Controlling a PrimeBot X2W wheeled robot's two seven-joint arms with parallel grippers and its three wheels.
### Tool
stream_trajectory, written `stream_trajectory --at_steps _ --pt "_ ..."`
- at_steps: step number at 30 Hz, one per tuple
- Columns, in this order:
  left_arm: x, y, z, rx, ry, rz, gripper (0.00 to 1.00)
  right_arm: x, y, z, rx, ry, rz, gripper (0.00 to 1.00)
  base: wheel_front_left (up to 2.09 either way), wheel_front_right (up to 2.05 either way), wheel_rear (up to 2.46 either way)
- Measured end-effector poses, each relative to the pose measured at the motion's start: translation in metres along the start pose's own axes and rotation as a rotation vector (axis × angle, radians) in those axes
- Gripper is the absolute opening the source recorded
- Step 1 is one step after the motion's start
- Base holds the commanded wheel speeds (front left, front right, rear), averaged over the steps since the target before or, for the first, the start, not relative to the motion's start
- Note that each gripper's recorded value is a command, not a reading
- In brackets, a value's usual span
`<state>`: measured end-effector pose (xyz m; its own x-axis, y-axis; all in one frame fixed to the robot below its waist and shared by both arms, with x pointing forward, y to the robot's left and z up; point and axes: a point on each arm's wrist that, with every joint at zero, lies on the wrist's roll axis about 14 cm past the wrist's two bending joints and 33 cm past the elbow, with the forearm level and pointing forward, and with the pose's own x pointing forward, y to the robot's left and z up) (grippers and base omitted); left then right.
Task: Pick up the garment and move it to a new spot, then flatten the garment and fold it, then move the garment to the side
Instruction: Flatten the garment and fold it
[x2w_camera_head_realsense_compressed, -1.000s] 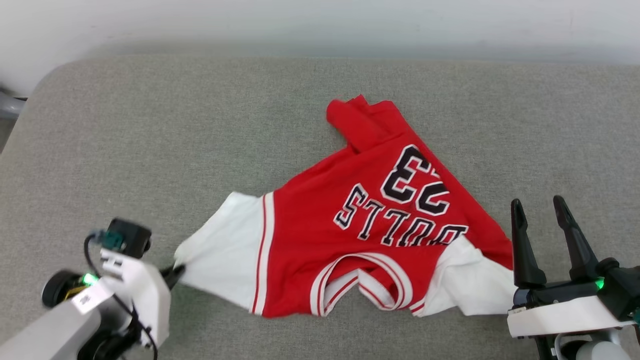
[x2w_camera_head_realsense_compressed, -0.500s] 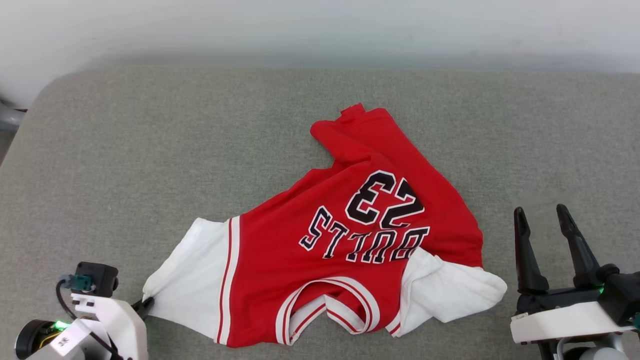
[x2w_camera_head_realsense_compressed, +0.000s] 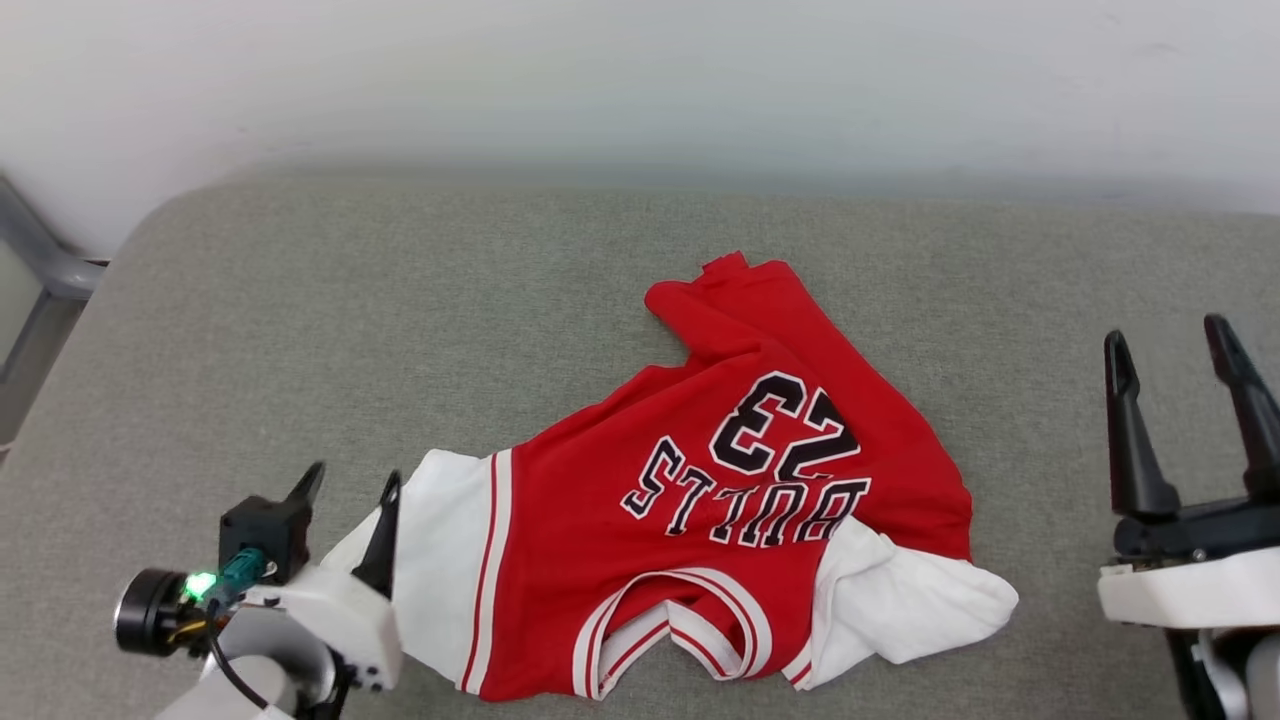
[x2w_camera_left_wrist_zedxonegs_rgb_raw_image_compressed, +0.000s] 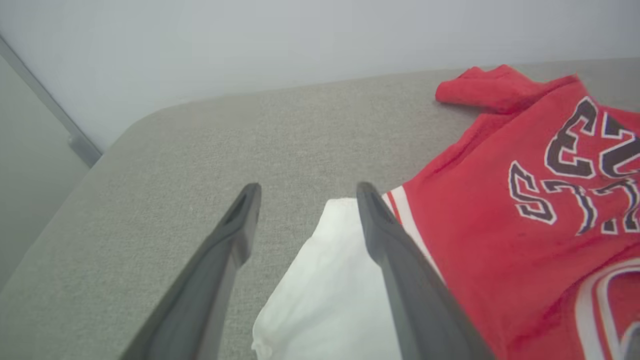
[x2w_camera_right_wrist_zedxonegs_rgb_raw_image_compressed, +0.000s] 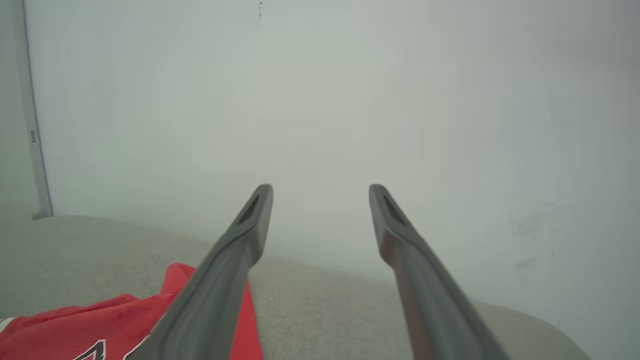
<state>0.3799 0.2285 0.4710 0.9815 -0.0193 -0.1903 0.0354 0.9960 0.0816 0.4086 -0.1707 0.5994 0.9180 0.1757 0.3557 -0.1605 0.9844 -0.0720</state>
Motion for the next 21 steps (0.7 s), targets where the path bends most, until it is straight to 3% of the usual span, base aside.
stream_trajectory --at_steps 5,10,21 --pt "-0.006 -0.006 0.043 -0.002 -0.179 0.066 1.0 0.019 0.013 0.022 -0.048 -0.066 0.134 1.0 0.0 0.0 0.0" --pt "-0.019 -0.001 0.064 -0.013 -0.285 0.144 1.0 0.024 0.033 0.01 -0.041 0.017 0.294 1.0 0.0 0.0 0.0" --pt "-0.031 0.008 0.054 -0.03 -0.302 0.22 1.0 -0.012 0.074 -0.063 -0.087 0.596 0.63 1.0 0.0 0.0 0.0"
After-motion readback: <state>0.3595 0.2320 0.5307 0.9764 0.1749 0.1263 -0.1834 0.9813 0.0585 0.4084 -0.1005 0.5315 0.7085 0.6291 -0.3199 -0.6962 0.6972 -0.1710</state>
